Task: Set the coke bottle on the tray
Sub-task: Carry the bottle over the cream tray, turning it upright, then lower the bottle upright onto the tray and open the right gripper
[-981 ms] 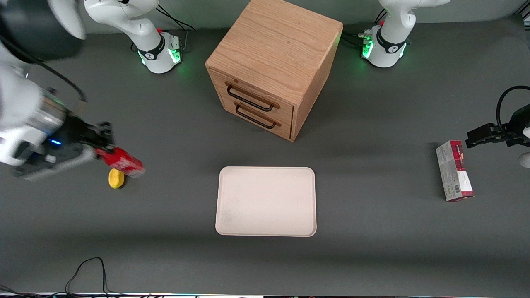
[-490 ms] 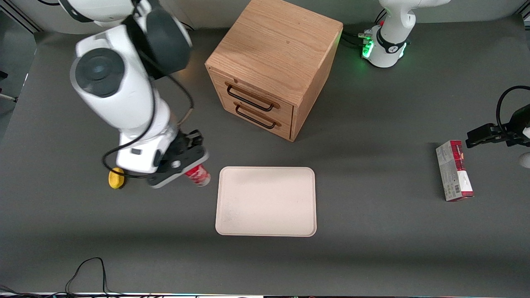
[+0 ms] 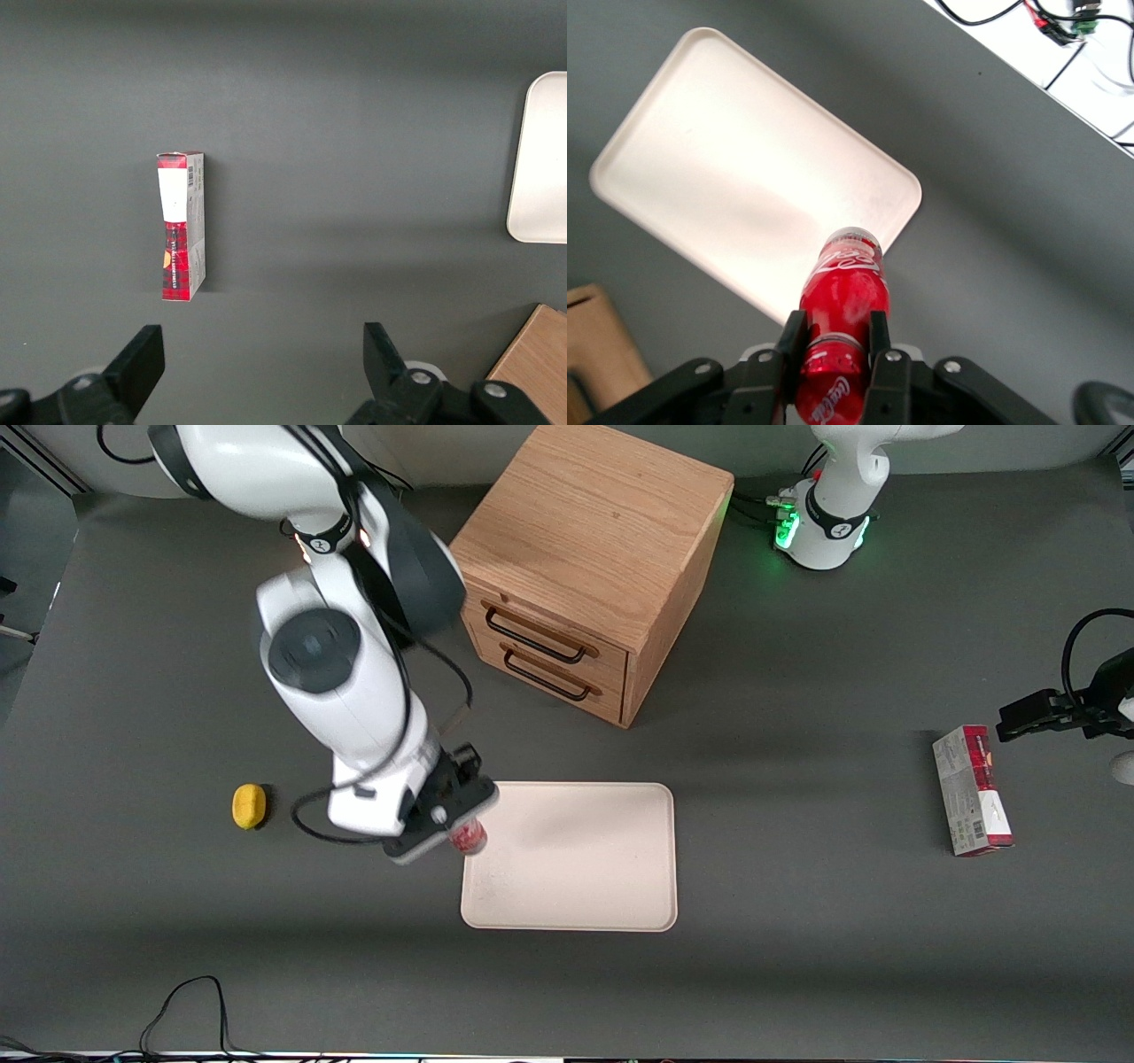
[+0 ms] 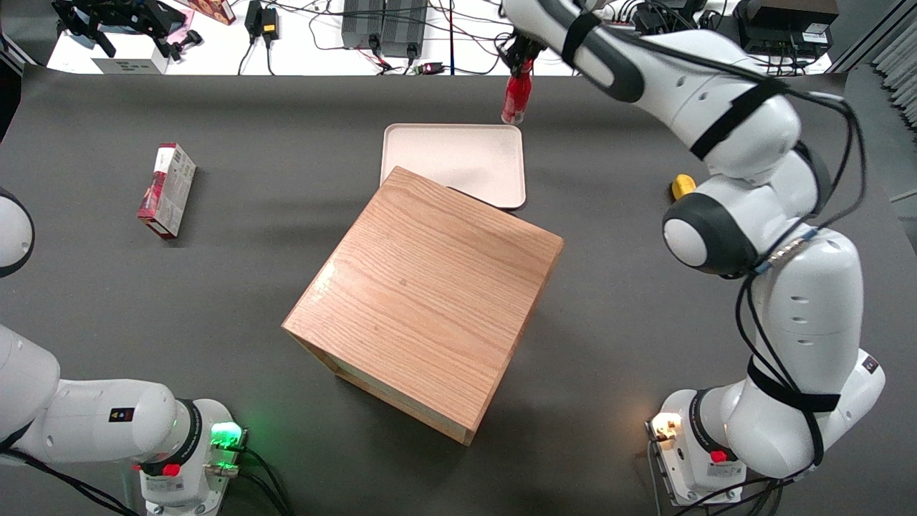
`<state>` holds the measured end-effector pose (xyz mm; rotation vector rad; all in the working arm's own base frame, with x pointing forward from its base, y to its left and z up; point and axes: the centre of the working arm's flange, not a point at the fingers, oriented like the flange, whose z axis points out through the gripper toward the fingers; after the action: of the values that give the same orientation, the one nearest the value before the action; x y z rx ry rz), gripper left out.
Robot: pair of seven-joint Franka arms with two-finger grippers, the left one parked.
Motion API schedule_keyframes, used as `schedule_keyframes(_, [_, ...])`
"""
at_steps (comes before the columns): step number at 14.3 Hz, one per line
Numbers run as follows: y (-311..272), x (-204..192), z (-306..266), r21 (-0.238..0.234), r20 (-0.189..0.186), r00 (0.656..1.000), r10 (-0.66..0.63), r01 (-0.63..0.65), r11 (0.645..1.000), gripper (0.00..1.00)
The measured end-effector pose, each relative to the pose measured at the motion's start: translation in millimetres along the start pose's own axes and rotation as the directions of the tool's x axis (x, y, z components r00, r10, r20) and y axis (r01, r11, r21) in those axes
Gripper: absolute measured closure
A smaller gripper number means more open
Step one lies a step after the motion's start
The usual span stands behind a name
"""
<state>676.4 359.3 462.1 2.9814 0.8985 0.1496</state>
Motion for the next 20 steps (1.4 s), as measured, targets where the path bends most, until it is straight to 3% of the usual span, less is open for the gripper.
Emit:
schedule_keyframes(5, [14, 17, 117, -0.013, -0.002, 1.0, 0.014, -0.014, 1.0, 0.68])
schedule_keyframes(12, [15, 19, 141, -0.015, -0.003, 1.0, 0.014, -0.014, 1.0, 0.67])
schedule_keyframes(13, [15, 19, 142, -0.016, -0.003, 1.0, 0.014, -0.014, 1.0, 0.63])
schedule_keyframes(15, [15, 19, 144, -0.017, -0.009, 1.0, 0.014, -0.014, 1.0, 0.45])
schedule_keyframes(17, [15, 20, 145, -0.017, -0.015, 1.0, 0.014, -0.014, 1.0, 0.4])
schedule_keyframes(20, [15, 21, 140, -0.018, -0.027, 1.0, 0.014, -0.014, 1.0, 0.13])
